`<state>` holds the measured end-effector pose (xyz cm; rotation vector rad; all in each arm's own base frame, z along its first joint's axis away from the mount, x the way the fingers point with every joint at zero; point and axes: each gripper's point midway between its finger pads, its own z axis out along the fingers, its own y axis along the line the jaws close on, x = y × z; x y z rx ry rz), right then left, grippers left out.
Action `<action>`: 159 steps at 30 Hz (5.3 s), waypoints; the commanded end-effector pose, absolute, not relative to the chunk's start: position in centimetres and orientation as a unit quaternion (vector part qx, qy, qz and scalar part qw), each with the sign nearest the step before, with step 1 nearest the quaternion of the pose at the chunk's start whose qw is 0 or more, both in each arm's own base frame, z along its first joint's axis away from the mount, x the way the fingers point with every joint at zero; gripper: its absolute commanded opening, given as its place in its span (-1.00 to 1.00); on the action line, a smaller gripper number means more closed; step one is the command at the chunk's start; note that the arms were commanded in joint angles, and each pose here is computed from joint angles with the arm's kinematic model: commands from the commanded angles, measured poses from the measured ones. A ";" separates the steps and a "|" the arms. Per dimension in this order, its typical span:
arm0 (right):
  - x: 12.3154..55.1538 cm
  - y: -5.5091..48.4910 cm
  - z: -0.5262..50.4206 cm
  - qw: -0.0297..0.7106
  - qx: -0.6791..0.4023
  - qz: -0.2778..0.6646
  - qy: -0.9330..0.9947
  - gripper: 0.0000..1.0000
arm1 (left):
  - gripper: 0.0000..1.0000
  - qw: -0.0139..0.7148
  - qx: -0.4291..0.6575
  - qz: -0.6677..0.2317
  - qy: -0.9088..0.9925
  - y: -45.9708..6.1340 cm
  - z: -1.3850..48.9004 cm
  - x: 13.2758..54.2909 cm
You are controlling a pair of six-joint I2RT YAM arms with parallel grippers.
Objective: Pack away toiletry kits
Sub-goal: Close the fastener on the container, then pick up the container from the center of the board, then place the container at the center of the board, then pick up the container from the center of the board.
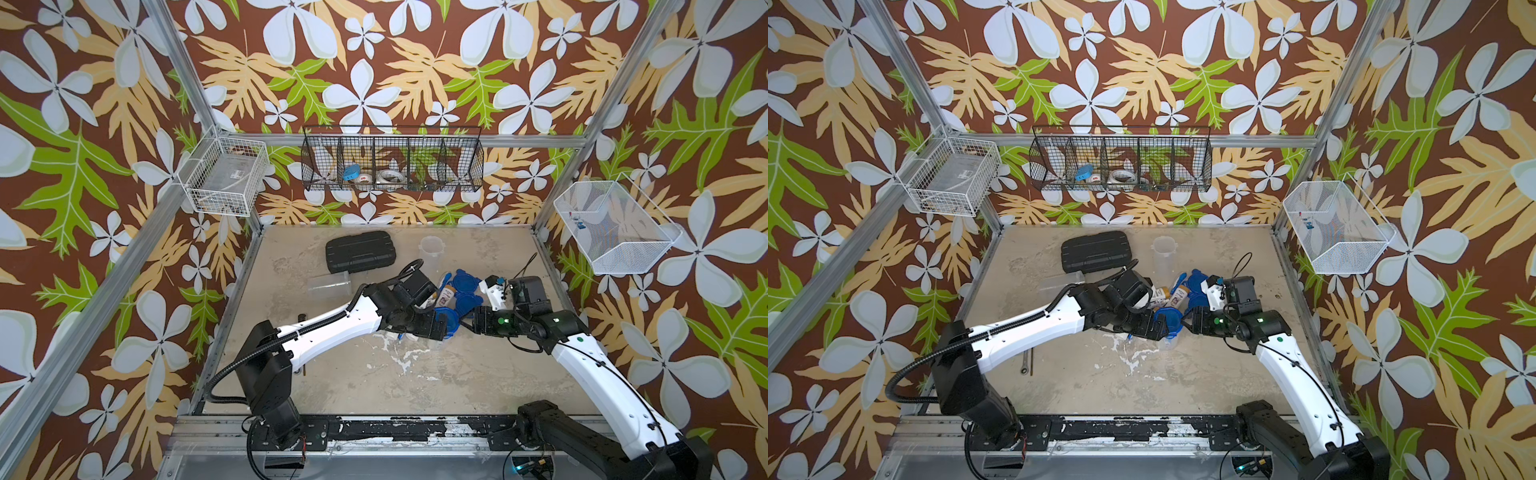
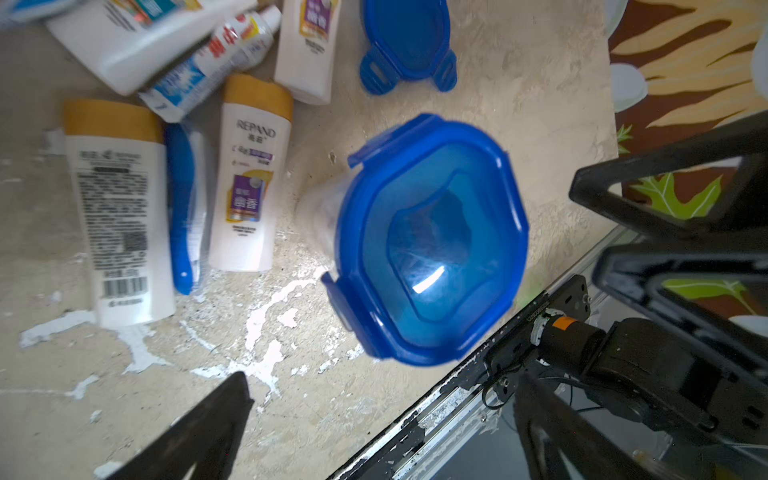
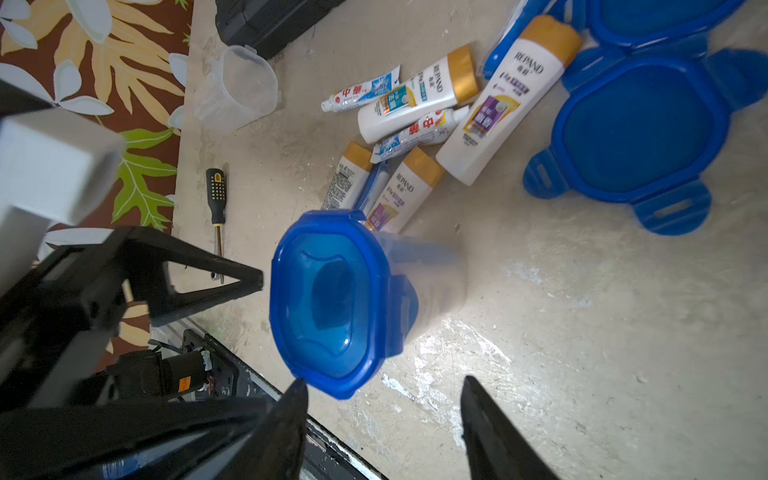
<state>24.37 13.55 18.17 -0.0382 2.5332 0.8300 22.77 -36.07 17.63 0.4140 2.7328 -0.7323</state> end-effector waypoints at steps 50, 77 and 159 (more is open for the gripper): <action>24.8 6.0 22.3 0.362 0.031 0.149 0.920 1.00 | 0.60 0.220 0.045 -0.001 0.975 -32.8 15.8 25.6; 26.1 7.5 24.0 0.348 -0.001 0.166 0.923 0.92 | 0.63 0.236 -0.112 0.052 0.964 -6.9 14.3 33.7; 28.4 8.7 28.7 0.377 -0.066 0.105 0.918 0.93 | -0.64 0.188 0.053 0.421 0.886 -9.8 11.9 45.1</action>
